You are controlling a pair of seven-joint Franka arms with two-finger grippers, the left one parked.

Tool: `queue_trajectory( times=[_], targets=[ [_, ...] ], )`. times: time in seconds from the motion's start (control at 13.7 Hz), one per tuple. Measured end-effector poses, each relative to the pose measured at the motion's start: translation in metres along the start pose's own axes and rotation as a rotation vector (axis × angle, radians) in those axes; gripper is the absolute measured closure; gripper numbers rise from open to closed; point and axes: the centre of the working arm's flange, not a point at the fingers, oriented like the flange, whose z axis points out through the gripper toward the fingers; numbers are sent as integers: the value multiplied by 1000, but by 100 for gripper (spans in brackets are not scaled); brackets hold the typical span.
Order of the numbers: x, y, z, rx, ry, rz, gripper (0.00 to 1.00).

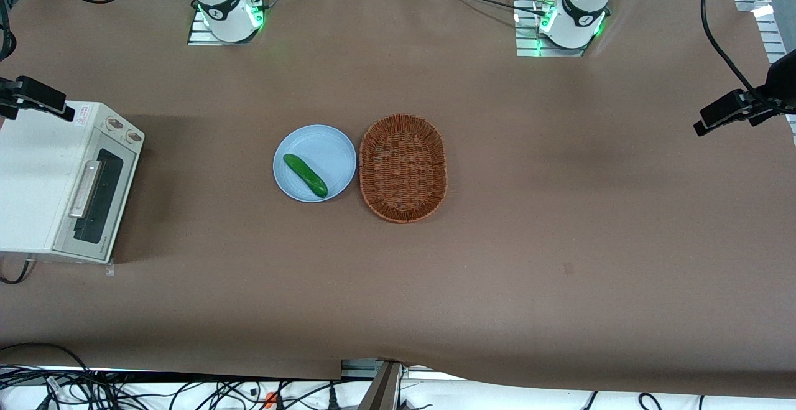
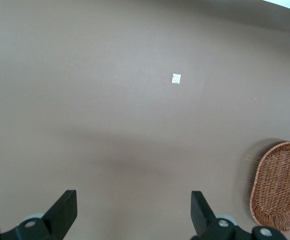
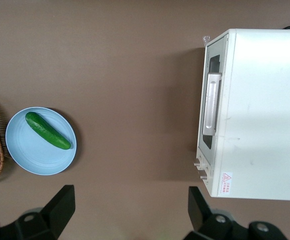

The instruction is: Open oven door with right arm only

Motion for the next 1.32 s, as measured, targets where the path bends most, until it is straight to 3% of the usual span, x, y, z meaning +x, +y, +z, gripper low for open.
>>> queue_trajectory(
  times=[1.32],
  targets=[
    [4, -13, 15, 0, -43, -28, 0]
  ],
)
